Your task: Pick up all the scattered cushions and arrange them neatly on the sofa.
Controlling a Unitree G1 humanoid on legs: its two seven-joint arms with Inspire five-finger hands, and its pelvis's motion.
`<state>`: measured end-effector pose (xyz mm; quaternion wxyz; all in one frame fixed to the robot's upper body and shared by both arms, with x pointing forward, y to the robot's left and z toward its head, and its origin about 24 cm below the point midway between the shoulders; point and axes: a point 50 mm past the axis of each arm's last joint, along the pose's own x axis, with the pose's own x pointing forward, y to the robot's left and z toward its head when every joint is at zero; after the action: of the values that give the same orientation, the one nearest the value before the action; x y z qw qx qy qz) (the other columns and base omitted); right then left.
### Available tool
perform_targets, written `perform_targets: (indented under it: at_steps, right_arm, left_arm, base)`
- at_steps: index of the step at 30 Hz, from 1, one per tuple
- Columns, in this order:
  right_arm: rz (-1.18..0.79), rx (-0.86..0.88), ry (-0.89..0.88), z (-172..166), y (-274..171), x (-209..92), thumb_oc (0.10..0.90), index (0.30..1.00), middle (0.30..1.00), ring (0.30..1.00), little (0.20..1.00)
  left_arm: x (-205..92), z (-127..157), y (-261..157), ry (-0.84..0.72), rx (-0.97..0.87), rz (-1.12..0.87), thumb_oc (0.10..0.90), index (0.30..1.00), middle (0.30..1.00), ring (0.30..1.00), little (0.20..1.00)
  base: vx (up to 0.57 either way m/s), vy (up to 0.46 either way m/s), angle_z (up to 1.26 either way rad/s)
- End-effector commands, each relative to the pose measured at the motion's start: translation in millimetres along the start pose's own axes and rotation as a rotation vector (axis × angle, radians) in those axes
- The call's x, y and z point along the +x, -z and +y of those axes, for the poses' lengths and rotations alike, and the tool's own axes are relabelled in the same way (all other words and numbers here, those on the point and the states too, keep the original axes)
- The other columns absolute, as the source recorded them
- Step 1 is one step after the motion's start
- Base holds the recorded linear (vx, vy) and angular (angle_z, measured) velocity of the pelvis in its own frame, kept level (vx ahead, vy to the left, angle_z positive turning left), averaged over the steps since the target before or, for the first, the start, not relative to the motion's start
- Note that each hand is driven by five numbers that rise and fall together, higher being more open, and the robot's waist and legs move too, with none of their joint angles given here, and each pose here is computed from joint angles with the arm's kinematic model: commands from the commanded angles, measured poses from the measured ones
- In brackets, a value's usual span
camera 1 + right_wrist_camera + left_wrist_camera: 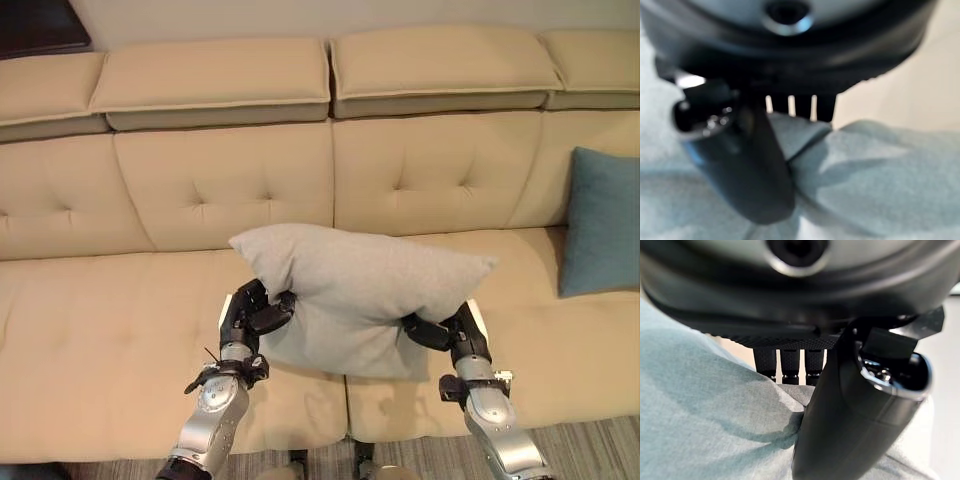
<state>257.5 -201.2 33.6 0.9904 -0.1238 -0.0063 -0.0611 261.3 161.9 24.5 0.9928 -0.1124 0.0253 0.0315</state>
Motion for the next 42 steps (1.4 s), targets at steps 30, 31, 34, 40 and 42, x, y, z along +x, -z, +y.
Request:
perform_targets:
  at_steps: [30, 31, 34, 40, 42]
  right_arm:
    - [-0.664, -0.062, 0.195, 16, -229, 129, 0.400, 0.300, 0.300, 0.300, 0.300]
    - [-0.664, -0.062, 0.195, 16, -229, 129, 0.400, 0.300, 0.300, 0.300, 0.300]
    - [-0.655, -0.083, 0.201, 17, -226, 130, 0.400, 0.300, 0.300, 0.300, 0.300]
    - [-0.675, -0.113, 0.274, 12, -224, 129, 0.494, 0.441, 0.441, 0.441, 0.441]
    - [-0.669, -0.134, 0.302, 6, -224, 131, 0.800, 0.900, 0.900, 0.900, 0.900]
  left_arm:
    - [97, -151, -200, 0.229, 0.184, -0.699, 0.400, 0.300, 0.300, 0.300, 0.300]
    - [97, -151, -200, 0.229, 0.184, -0.699, 0.400, 0.300, 0.300, 0.300, 0.300]
    - [100, -150, -196, 0.224, 0.202, -0.682, 0.400, 0.300, 0.300, 0.300, 0.300]
    - [105, -146, -200, 0.188, 0.284, -0.696, 0.800, 0.900, 0.900, 0.900, 0.900]
    - [106, -143, -201, 0.175, 0.293, -0.697, 0.800, 0.900, 0.900, 0.900, 0.900]
  base:
    - [-0.03, -0.014, 0.08]
    - [0.00, 0.000, 0.00]
    - [0.00, 0.000, 0.00]
    - [0.00, 0.000, 0.00]
    - [0.00, 0.000, 0.00]
